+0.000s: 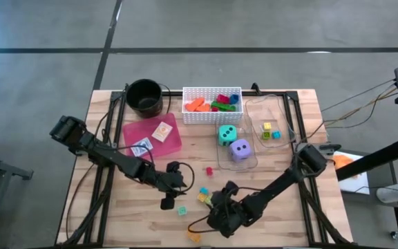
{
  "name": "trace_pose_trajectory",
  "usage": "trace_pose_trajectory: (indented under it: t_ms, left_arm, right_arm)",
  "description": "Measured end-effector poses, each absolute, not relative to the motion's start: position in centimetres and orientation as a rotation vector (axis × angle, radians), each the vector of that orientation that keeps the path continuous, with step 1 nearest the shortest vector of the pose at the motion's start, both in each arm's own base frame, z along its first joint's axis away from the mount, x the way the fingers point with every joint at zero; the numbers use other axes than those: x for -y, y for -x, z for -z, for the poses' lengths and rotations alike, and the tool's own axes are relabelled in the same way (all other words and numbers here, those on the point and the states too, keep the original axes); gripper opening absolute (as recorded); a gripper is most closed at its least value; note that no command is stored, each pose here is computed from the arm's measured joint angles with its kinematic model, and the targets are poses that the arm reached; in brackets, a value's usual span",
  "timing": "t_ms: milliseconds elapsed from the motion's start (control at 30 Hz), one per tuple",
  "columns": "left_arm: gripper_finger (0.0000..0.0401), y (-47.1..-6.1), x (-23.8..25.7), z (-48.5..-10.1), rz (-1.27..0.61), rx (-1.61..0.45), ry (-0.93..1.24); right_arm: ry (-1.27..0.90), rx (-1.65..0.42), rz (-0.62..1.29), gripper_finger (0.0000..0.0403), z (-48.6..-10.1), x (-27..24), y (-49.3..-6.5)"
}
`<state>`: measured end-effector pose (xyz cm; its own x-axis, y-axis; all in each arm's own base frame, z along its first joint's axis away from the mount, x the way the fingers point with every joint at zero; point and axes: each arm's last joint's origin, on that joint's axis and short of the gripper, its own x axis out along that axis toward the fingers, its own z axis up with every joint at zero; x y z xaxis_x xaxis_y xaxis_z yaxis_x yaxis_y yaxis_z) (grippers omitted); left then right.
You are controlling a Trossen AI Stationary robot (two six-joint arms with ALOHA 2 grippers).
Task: Pick & Place Toys
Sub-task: Put the small light green game piece into the right transparent bin
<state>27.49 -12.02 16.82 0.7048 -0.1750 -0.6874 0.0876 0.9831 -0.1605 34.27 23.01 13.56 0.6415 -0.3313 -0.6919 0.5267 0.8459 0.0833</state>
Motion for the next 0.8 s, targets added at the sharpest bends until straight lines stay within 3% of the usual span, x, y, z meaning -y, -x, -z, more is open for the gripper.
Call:
trace_pose_trajectory:
  t_ms: [267,800]
  left_arm:
    - [0.0149,-27.5,12.0,-16.8,0.146,-0.775,0.119]
    - [0.0149,-27.5,12.0,-16.8,0.147,-0.772,0.118]
  right_arm:
    - [-0.311,-0.796,0.504,0.0251,-10.8,-23.2,-34.5]
    - [-0.336,-0.767,0.508,0.0251,-10.5,-23.3,-34.7]
